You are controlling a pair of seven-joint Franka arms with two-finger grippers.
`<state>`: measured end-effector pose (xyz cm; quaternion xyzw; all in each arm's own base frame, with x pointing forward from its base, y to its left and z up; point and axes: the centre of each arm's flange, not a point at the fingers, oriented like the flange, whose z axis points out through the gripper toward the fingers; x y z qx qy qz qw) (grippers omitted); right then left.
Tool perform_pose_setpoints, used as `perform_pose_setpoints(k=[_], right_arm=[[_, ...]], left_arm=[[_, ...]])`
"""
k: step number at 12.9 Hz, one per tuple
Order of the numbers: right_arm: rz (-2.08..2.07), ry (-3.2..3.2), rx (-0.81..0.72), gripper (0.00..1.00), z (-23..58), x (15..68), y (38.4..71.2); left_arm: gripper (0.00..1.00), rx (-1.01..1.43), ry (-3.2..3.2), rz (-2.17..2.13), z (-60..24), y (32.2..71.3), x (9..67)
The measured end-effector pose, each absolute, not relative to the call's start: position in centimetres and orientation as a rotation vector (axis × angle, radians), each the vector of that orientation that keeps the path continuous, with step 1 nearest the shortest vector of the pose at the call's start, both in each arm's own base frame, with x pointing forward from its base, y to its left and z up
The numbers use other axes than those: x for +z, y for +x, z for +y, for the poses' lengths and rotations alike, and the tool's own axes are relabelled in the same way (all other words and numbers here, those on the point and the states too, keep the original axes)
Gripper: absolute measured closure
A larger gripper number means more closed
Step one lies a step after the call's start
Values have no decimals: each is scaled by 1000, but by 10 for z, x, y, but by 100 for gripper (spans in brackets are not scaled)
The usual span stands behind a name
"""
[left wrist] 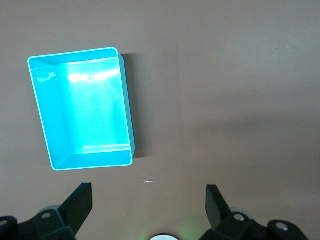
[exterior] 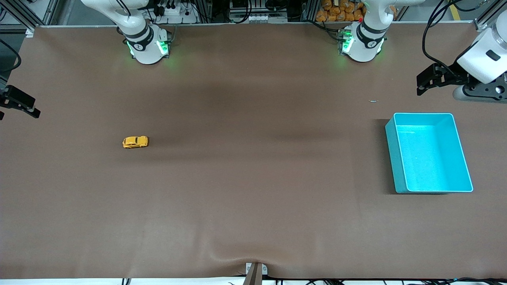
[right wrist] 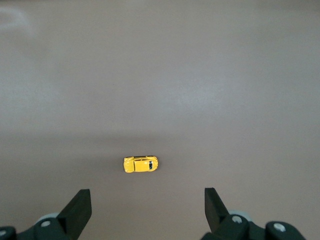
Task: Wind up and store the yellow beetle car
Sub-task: 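Reach the right gripper over the yellow beetle car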
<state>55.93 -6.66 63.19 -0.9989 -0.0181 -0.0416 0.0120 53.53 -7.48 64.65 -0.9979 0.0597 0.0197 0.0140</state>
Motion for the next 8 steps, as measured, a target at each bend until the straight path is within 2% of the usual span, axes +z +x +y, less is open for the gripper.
perform_pose_setpoints(k=[6,8], right_arm=[[-99,-3099,-120,0,15,635,548],[-101,-3097,-127,0,19,638,543]], left_arm=[[0,51,-3108,192,-77,535,650],[0,49,-3108,192,-77,535,650]])
